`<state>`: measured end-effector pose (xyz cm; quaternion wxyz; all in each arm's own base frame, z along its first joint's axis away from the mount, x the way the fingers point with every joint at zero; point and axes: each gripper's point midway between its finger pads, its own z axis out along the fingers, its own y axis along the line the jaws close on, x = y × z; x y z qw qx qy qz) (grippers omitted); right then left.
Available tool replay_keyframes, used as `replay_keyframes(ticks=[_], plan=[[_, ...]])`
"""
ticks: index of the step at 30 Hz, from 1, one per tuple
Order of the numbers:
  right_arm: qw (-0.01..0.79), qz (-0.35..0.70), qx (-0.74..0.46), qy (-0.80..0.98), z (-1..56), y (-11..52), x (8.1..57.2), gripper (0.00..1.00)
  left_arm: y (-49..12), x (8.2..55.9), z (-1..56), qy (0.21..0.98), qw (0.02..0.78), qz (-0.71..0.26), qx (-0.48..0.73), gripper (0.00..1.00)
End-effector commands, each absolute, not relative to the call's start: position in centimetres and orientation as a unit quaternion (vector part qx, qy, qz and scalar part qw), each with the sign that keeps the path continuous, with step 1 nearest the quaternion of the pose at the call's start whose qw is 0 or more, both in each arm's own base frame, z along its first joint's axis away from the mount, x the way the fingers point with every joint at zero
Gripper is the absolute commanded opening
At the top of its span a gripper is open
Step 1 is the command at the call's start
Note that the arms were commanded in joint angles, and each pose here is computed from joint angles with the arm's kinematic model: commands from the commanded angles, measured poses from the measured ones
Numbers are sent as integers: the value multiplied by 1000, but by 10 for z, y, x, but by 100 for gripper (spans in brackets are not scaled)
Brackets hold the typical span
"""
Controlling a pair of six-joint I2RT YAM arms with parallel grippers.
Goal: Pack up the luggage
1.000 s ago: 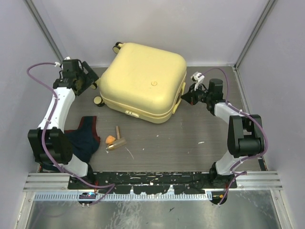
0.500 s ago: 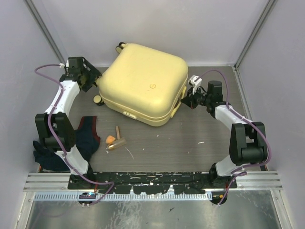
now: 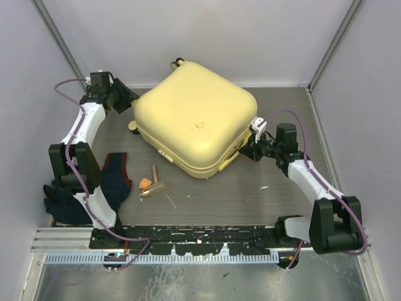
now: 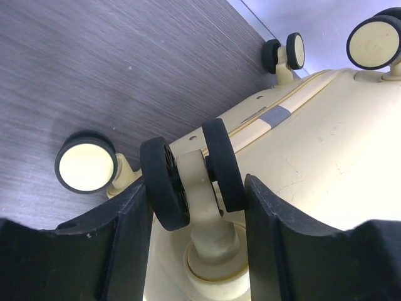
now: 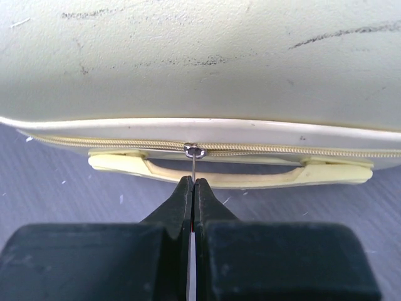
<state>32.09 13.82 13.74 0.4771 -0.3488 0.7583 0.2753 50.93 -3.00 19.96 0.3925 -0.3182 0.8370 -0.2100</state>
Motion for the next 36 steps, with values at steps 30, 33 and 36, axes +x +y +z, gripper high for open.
replay_keyframes(ticks=[30,33,36], plan=[[499,344,-294,739,172,188,298,1,-190,314,362,671,584,-193,414,98],[498,350,-288,739,174,190,299,0,-231,260,335,619,565,-204,507,98],[493,356,-286,741,173,191,297,1,-263,221,304,581,549,-184,571,94]])
